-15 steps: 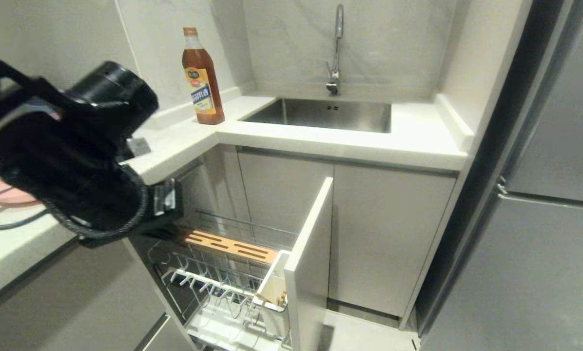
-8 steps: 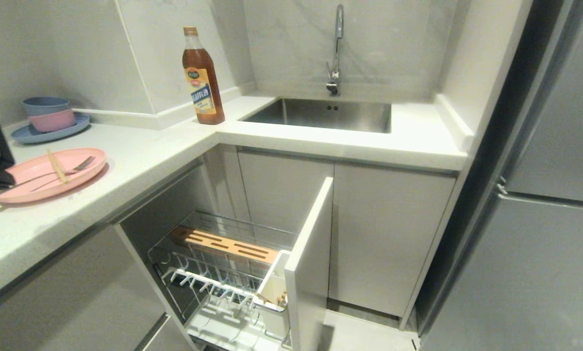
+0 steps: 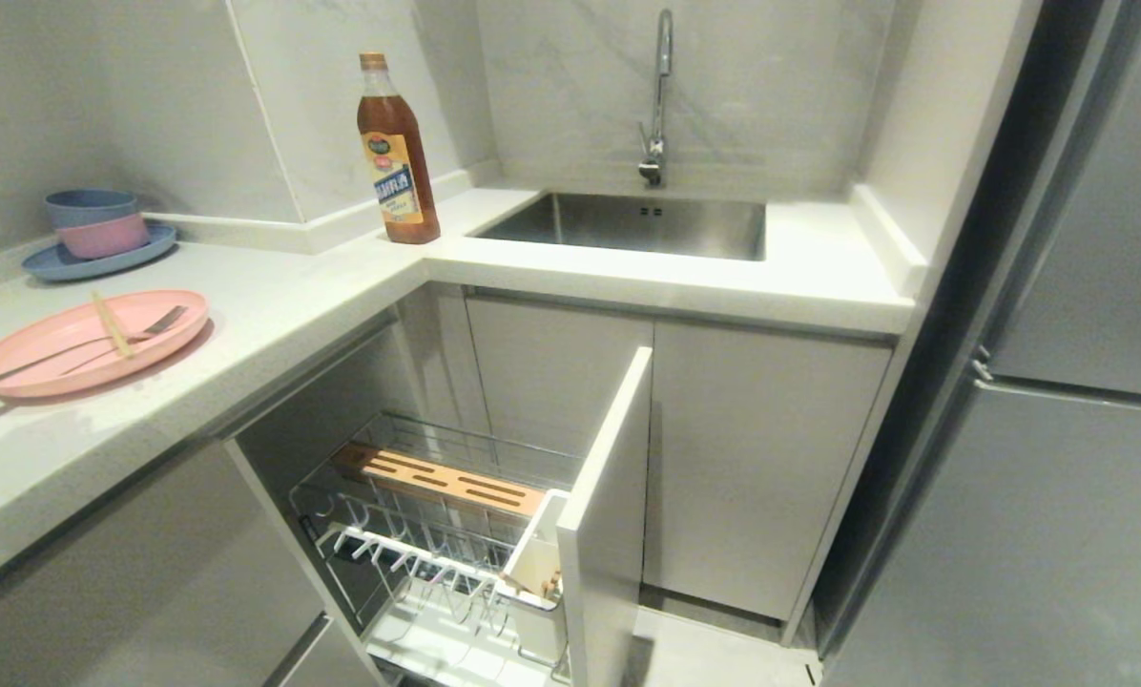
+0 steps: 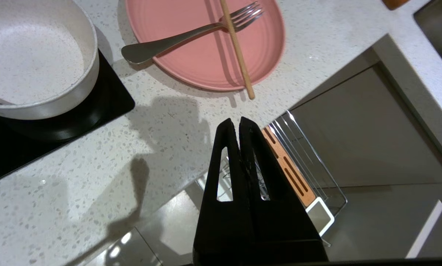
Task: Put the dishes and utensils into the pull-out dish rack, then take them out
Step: Pick up the chopsticks and place it in the cupboard
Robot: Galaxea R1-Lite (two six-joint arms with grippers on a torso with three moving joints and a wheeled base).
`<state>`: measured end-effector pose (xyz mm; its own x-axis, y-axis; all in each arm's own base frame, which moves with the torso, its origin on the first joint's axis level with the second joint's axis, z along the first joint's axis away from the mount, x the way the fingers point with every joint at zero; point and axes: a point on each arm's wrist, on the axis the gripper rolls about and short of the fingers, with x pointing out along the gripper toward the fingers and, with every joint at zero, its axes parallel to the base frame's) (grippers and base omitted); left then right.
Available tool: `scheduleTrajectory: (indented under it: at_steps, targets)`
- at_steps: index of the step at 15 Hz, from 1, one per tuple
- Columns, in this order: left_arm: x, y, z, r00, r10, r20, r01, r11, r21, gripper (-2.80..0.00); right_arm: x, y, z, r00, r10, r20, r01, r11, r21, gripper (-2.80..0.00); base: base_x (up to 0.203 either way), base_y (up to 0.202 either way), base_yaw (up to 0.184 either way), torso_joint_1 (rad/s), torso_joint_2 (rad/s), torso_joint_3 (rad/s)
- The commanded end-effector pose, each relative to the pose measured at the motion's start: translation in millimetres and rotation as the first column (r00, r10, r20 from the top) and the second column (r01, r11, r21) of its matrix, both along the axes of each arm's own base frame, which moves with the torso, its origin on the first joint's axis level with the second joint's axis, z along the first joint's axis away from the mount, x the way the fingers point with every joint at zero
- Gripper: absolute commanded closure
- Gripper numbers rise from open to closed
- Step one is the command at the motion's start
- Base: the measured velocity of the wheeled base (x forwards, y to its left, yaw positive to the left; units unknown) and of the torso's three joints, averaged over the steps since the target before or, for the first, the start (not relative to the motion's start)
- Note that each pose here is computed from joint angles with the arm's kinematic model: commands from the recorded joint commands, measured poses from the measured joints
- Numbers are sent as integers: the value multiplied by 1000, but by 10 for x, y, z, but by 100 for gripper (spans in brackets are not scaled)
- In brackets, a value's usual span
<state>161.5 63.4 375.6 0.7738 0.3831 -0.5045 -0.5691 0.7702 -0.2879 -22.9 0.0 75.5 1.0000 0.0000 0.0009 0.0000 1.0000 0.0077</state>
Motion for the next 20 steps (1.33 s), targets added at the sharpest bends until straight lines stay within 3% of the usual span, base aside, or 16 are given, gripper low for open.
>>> scheduleTrajectory:
  at_steps: [1,2,7,12,17,20]
  targets:
    - [255,119,-121,998,10,-65,-12,1000,-29,0,1,0,0,1000,0,-1,0,1000,0,0,0,0,0,0,0,0]
    - [343,152,-164,996,9,-86,-12,999,-37,-280,1,0,0,1000,0,-1,0,1000,0,0,0,0,0,0,0,0]
    - [739,246,-318,989,-3,-150,-5,999,-53,-280,1,0,0,1000,0,-1,0,1000,0,0,0,0,0,0,0,0]
    - [1152,265,-435,981,6,-195,-10,1000,-20,-280,1,0,0,1000,0,-1,0,1000,0,0,0,0,0,0,0,0]
    - [1350,229,-604,965,0,-261,-4,1000,-15,-280,1,0,0,1000,0,-1,0,1000,0,0,0,0,0,0,0,0]
    - [1428,246,-663,959,38,-280,-34,999,19,-280,1,0,0,1000,0,-1,0,1000,0,0,0,0,0,0,0,0]
